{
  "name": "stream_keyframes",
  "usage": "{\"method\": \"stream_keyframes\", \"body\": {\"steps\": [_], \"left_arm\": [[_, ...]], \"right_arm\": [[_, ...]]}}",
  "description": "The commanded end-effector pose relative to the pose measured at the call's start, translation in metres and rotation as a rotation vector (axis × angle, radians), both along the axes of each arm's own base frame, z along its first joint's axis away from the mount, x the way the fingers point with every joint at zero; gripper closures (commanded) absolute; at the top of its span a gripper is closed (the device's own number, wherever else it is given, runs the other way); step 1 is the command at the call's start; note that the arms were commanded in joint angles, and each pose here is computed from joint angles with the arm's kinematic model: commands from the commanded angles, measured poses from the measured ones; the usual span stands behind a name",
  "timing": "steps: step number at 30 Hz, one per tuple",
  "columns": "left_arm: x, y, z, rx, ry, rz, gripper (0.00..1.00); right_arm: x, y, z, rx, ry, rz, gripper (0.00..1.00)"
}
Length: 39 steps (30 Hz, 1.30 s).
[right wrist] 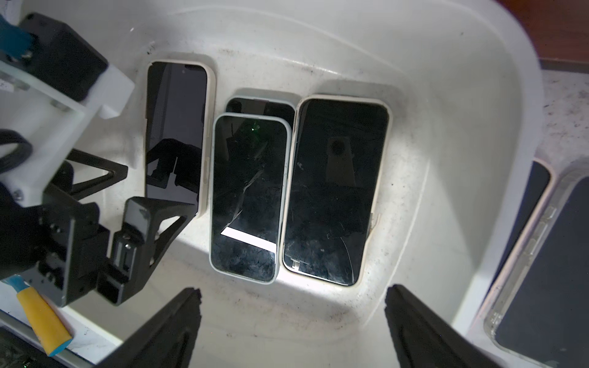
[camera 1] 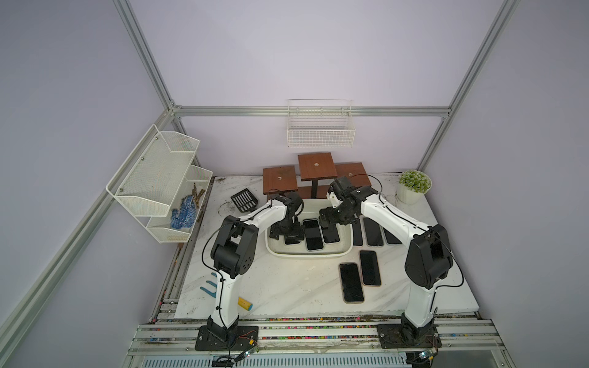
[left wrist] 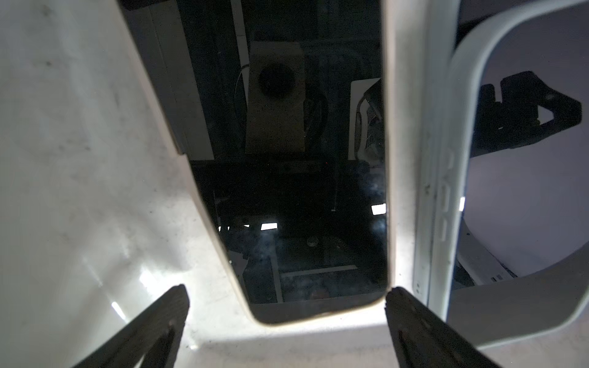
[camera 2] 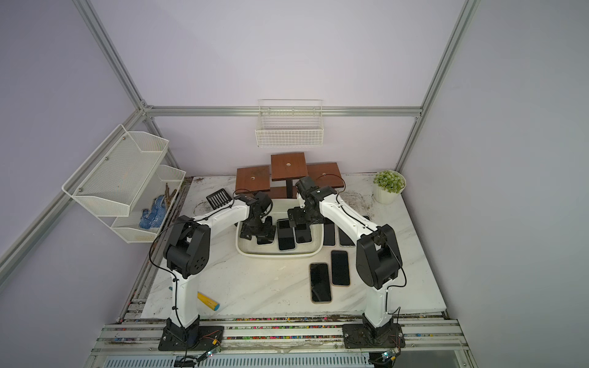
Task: Take the phone out of the storage box
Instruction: Pick up the phone from the storage box.
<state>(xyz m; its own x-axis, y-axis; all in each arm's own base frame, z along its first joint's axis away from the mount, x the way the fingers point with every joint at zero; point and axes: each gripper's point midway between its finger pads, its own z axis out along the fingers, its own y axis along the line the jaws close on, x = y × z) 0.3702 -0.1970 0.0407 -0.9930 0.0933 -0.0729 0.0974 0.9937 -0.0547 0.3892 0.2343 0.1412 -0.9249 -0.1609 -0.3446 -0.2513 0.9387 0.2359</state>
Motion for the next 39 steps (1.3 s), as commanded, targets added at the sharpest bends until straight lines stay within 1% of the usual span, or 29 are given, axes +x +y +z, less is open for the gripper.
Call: {"method": "stream_keyframes", "body": {"steps": [1, 7, 11, 15, 19, 25, 28, 31, 33, 36, 39], "left_arm": [[0.008, -0.011, 0.008, -0.037, -0.014, 0.001, 0.0], [0.013, -0.023, 0.01, -0.09, -0.009, 0.016, 0.0], [0.014, -0.023, 0.008, -0.086, -0.006, 0.019, 0.0], [0.011, -0.016, -0.003, -0.049, 0.018, 0.033, 0.0], [0.014, -0.007, -0.01, -0.011, 0.017, 0.059, 0.0], [0.018, 0.02, -0.016, 0.114, 0.013, 0.055, 0.0], [0.018, 0.034, -0.016, 0.158, 0.011, 0.053, 0.0], [0.025, 0.042, -0.017, 0.148, 0.011, 0.068, 0.0], [0.033, 0.038, -0.017, 0.123, 0.002, 0.062, 0.0], [0.047, 0.022, -0.016, 0.055, -0.017, 0.012, 0.0], [0.055, 0.019, -0.02, 0.057, -0.02, -0.018, 0.0]], "right_arm": [[0.005, 0.0, 0.017, 0.033, -0.052, 0.011, 0.04], [0.006, -0.003, 0.014, 0.033, -0.045, 0.011, 0.04], [0.006, -0.004, 0.011, 0.031, -0.038, 0.012, 0.04], [0.006, -0.004, 0.01, 0.036, -0.037, 0.013, 0.04], [0.005, -0.004, 0.01, 0.039, -0.032, 0.016, 0.04], [0.005, -0.004, 0.011, 0.042, -0.034, 0.019, 0.04], [0.004, -0.004, 0.01, 0.043, -0.033, 0.022, 0.04], [0.004, -0.003, 0.011, 0.048, -0.034, 0.026, 0.04], [0.004, -0.002, 0.012, 0.049, -0.035, 0.029, 0.04], [0.005, -0.002, 0.013, 0.049, -0.039, 0.029, 0.04], [0.005, -0.003, 0.016, 0.049, -0.04, 0.028, 0.04]]}}
